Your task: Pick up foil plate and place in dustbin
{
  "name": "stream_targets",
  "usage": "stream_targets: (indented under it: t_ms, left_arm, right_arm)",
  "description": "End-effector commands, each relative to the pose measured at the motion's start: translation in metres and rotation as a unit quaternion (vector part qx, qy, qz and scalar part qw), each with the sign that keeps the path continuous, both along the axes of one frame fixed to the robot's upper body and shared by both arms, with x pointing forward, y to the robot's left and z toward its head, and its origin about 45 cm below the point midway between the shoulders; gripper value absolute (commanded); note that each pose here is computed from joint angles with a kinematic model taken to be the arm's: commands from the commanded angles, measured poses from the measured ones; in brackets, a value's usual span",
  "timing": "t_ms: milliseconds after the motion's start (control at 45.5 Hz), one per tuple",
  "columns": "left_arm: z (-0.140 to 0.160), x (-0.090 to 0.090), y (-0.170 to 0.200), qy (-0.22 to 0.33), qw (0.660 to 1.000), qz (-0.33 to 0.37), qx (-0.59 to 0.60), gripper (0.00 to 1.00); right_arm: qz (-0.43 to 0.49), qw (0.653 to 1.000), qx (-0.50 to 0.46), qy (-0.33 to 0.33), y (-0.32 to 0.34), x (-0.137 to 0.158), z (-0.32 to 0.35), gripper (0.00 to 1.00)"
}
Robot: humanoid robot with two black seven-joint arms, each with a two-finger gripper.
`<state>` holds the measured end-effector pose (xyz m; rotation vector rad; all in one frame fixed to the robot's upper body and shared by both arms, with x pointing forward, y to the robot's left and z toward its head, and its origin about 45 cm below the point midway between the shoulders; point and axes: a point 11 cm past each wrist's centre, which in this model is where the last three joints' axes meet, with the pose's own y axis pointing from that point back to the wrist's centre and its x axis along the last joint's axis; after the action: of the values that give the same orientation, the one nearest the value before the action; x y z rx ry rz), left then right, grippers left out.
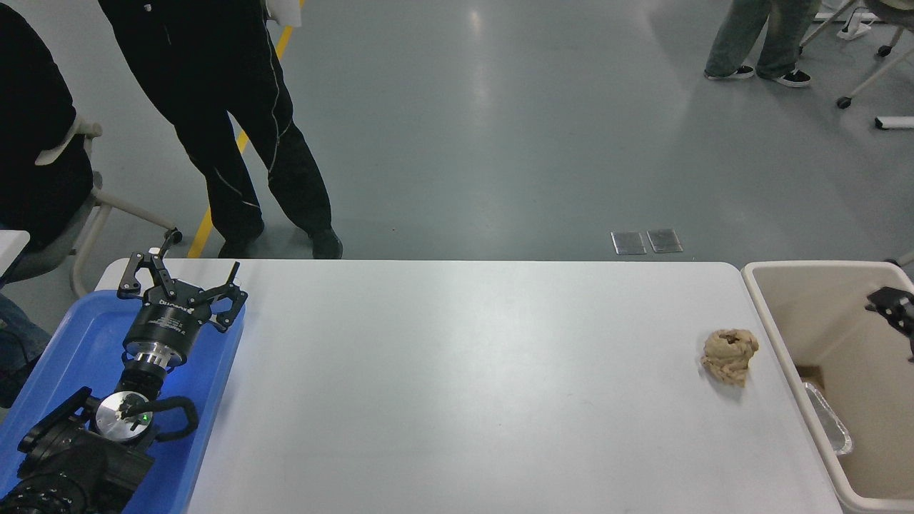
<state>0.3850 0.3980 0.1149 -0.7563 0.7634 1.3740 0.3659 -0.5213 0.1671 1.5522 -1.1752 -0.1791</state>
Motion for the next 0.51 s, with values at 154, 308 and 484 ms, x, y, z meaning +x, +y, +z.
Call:
stream_targets:
  t_ms: [154, 308, 484]
  left_arm:
    - [0.0, 0.0, 0.0, 0.001, 1.0, -0.002, 0.001, 0.99]
    - [-0.001, 0.0, 0.0, 0.002, 1.0, -0.002, 0.001, 0.99]
    - [-0.001, 0.0, 0.0, 0.001, 1.0, -0.001, 0.001, 0.99]
  right_arm:
    - [0.239, 0.967, 0.013, 0.084, 0.138, 0.012, 0.056, 1.0]
    - [0.318, 0.941, 0.015, 0.111, 0.196, 0.002, 0.095, 1.0]
    - [0.391, 0.908, -0.006, 0.15, 0.253, -0.014, 0.141, 1.0]
